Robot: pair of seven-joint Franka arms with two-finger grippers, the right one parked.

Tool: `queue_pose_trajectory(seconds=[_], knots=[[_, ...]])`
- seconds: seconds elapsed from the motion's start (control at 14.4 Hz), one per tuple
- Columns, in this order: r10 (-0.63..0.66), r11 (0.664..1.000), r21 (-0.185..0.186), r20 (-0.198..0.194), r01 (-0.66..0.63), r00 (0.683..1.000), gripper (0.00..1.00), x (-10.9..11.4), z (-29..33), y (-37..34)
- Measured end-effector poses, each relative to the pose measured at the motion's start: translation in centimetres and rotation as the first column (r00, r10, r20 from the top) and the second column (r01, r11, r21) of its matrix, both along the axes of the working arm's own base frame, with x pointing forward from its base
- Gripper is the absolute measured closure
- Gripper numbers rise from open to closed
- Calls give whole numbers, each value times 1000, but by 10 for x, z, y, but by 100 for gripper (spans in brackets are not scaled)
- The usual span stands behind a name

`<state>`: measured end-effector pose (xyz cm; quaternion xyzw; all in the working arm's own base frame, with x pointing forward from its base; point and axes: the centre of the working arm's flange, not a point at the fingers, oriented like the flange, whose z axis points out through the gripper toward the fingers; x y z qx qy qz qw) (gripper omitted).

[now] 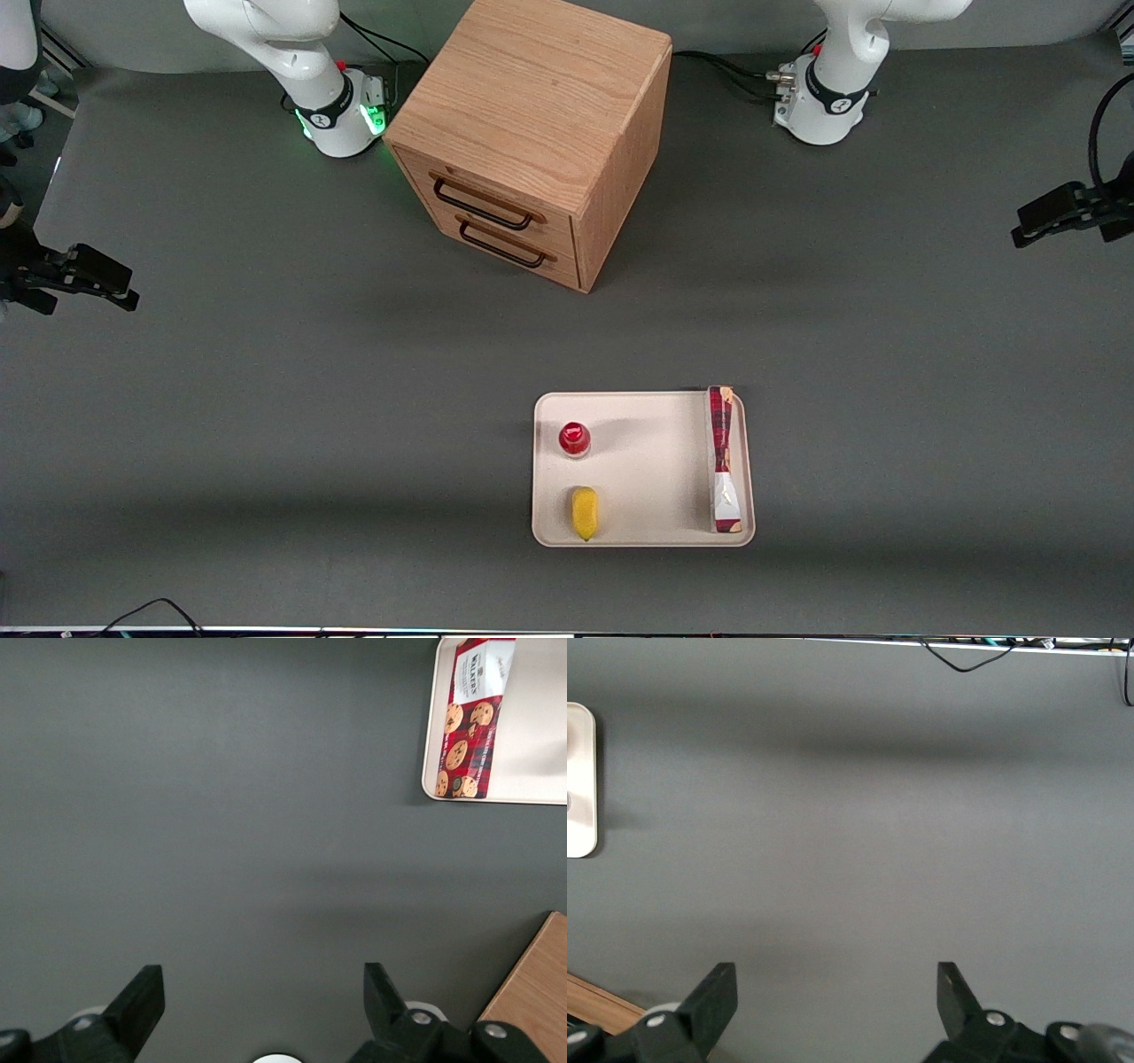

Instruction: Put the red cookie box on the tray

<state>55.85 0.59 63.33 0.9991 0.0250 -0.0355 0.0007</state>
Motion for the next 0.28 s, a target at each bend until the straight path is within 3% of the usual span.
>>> queue_pose_trajectory(seconds=[0.28], knots=[[-1,1000,-12,10,1,1000,0,-7,-20,2]])
